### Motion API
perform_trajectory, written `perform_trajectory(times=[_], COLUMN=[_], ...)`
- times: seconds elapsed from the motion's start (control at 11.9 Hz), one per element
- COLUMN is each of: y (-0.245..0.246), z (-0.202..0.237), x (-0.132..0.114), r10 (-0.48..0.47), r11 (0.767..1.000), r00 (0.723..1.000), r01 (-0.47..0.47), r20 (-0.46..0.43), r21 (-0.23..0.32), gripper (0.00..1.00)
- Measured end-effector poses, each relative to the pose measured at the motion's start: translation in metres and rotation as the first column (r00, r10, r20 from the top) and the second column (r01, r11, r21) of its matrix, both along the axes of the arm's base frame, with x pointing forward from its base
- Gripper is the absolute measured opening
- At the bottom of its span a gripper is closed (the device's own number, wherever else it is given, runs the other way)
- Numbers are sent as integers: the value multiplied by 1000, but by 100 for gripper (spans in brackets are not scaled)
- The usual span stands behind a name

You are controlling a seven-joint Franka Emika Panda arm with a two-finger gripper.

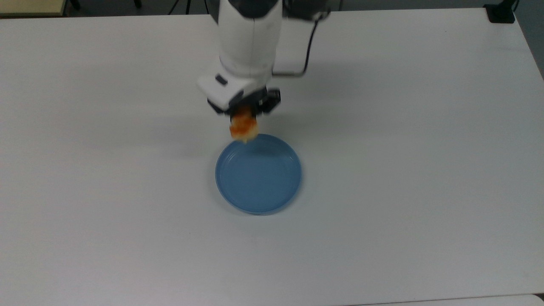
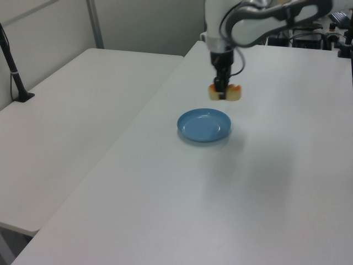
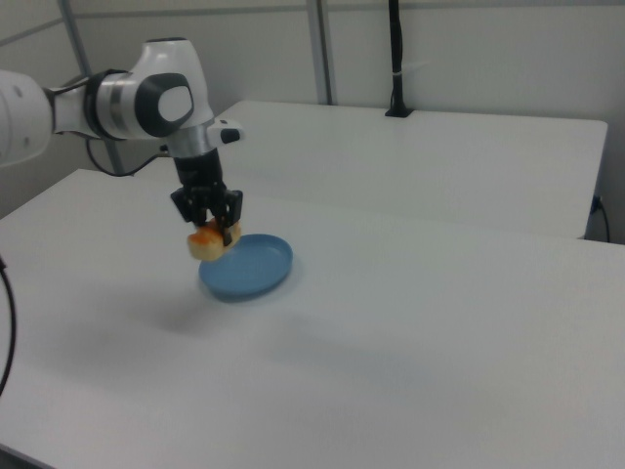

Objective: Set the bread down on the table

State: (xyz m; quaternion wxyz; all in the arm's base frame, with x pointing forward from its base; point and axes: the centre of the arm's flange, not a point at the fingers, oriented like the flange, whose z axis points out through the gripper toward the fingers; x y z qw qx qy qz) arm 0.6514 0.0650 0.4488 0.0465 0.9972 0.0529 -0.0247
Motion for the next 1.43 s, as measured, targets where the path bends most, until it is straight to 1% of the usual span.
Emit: perform_trajectory(times=[0.08, 0.25, 0.34, 0.42, 0.51, 0.67, 0.76, 0.84, 0.93, 1.01, 1.18, 1.27, 1.35, 1.43], y=[-6, -15, -18, -18, -17, -14, -13, -14, -14, -14, -12, -12, -12, -17], z=[7, -8, -24, -42, -61, -98, -114, -126, -131, -130, -110, -81, -36, 19], x=[-28, -77, -95, -104, -106, -99, -94, -92, -91, -90, -85, -80, -74, -72], r10=[51, 103, 105, 106, 90, 34, 8, -10, -15, -12, -8, -11, -24, -41], r11=[999, 994, 994, 994, 996, 999, 1000, 1000, 999, 999, 999, 999, 999, 999], r00=[997, 986, 979, 974, 974, 981, 983, 983, 982, 983, 986, 989, 993, 996], r01=[-51, -99, -99, -100, -84, -32, -9, 8, 9, 5, 1, 6, 20, 40], r20=[-50, -133, -173, -201, -206, -193, -185, -184, -188, -185, -167, -149, -115, -76], r21=[12, 36, 41, 42, 36, 15, 0, -16, -31, -38, -39, -36, -32, -25], gripper=[47, 47, 47, 47, 47, 49, 58, 72, 85, 99, 100, 100, 100, 100])
